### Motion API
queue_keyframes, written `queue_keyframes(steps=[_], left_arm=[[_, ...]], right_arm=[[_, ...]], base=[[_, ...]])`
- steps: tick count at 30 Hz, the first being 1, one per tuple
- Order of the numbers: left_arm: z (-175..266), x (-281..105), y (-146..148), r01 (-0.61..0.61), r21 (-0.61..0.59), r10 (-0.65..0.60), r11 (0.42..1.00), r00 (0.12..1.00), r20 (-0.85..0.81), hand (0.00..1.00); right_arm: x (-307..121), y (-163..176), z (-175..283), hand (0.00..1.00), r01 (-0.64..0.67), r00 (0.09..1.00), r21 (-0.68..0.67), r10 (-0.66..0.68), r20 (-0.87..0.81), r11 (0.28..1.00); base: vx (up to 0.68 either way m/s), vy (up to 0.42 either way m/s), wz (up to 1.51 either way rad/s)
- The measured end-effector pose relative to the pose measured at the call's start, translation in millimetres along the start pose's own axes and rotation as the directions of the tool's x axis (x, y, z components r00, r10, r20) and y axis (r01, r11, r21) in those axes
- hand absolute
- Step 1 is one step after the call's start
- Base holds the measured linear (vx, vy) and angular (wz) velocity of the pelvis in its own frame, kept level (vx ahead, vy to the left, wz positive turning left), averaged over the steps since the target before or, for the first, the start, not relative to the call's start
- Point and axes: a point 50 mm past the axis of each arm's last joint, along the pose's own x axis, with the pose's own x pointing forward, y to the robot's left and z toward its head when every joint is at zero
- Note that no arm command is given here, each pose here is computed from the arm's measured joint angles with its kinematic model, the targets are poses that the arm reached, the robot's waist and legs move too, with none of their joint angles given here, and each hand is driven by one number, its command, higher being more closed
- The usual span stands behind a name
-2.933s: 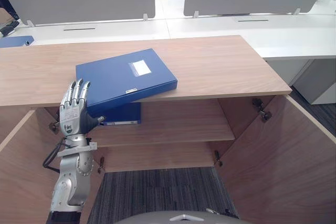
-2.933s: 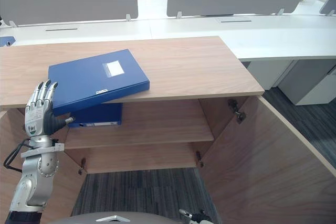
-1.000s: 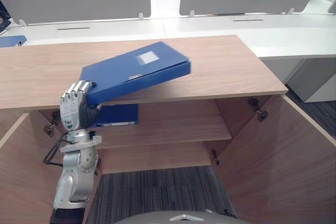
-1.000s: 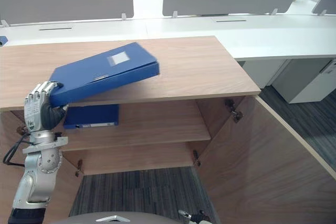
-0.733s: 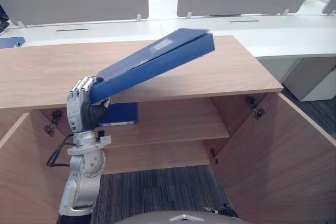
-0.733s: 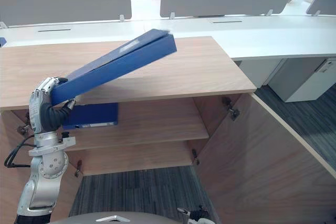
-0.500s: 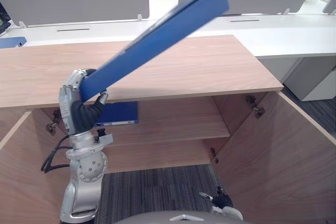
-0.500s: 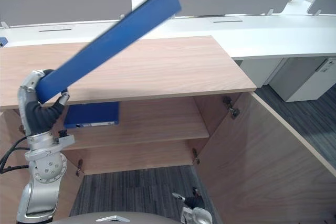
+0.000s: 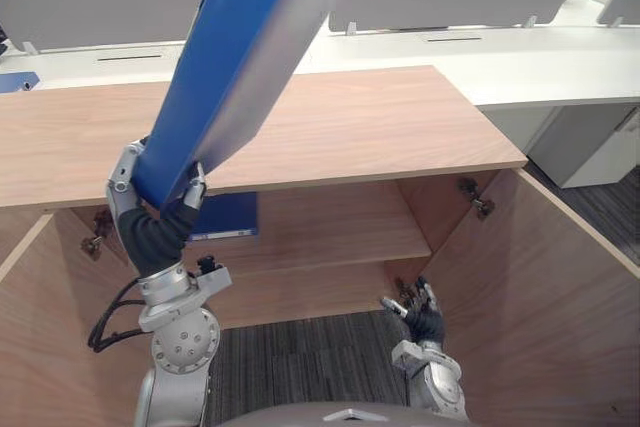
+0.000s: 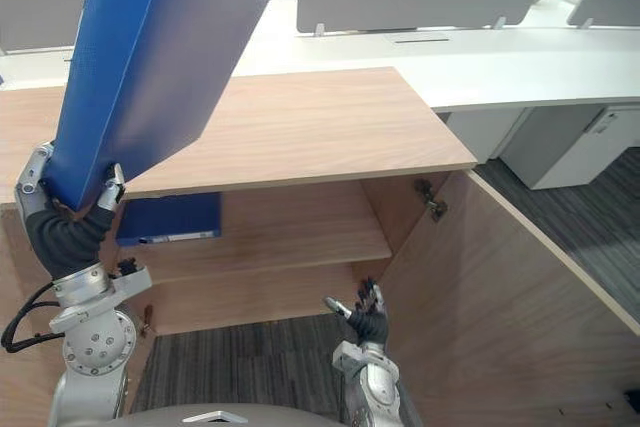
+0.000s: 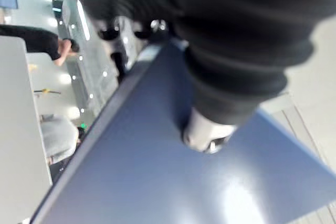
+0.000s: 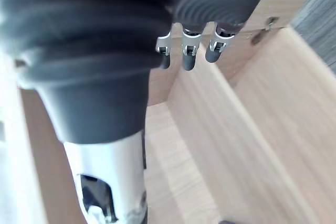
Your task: Walk over to the cabinet, pick up the folder, carry it to the office cabinet, place the folder inside the office cabinet, then close the office cabinet door
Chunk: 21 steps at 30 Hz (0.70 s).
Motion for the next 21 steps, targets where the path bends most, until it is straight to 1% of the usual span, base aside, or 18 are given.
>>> queue_keyframes(steps=[5,7,12,17,21], left_arm=[[1,-5,-5,0.027,-0.040,-0.028,0.999,0.999,-0.024,1.00],[0,-6,-8,0.043,-0.068,-0.046,0.997,0.998,-0.040,1.00],[-2,-10,-15,0.093,-0.099,-0.098,0.991,0.994,-0.043,1.00],[-6,-13,-19,0.117,-0.102,-0.124,0.988,0.990,-0.062,1.00],[-8,-16,-22,0.144,-0.136,-0.156,0.980,0.984,-0.080,1.00]], right_arm=[[-4,12,36,0.00,-0.055,0.984,0.062,0.044,0.175,0.997],[-7,21,55,0.00,-0.099,0.961,0.087,0.073,0.265,0.991],[-14,29,85,0.00,-0.159,0.904,0.113,0.098,0.416,0.981],[-18,38,100,0.00,-0.207,0.865,0.117,0.126,0.485,0.971],[-15,49,110,0.00,-0.260,0.828,0.103,0.166,0.535,0.960]], base=[[-0.01,-0.010,-0.03],[-0.03,-0.012,-0.11],[-0.02,-0.002,-0.06],[0.00,0.000,0.00],[0.00,0.000,0.00]])
